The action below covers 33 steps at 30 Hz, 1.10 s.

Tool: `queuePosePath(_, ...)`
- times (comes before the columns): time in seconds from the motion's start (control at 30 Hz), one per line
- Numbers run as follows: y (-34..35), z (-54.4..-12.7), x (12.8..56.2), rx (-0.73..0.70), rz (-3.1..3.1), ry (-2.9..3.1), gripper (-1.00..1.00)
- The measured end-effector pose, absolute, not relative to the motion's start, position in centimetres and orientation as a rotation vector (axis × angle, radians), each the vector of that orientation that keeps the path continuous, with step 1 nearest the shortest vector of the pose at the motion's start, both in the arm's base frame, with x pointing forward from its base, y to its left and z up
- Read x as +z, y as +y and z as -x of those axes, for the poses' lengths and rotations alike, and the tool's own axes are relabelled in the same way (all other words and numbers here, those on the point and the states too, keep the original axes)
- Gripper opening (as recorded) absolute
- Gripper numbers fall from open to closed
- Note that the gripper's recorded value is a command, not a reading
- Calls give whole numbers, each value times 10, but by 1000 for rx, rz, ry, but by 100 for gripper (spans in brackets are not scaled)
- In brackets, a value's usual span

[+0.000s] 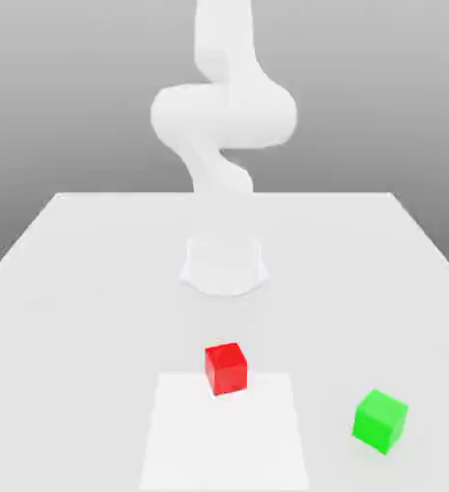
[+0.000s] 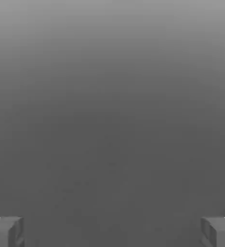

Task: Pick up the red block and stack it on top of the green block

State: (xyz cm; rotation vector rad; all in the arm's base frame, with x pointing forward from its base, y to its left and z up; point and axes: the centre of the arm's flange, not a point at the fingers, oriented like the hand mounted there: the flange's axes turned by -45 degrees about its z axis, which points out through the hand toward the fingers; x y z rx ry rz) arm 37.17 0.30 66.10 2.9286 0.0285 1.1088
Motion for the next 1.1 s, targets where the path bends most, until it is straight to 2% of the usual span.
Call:
queuePosePath(0.13, 6, -404, 562, 884, -2980, 123, 0)
queuePosePath(0.3, 6, -409, 436, 601, -3034, 239, 0)
queuePosePath(0.4, 5, -393, 361, 418, -3064, 312, 0)
queuePosePath(0.6, 3, -331, 210, 45, -3103, 460, 0)
queuePosePath(0.8, 3, -320, 150, 1, -3104, 478, 0)
queuePosePath(0.83, 3, -320, 145, 0, -3104, 478, -100)
queuePosePath(1.1, 3, -320, 150, -1, -3104, 478, -100)
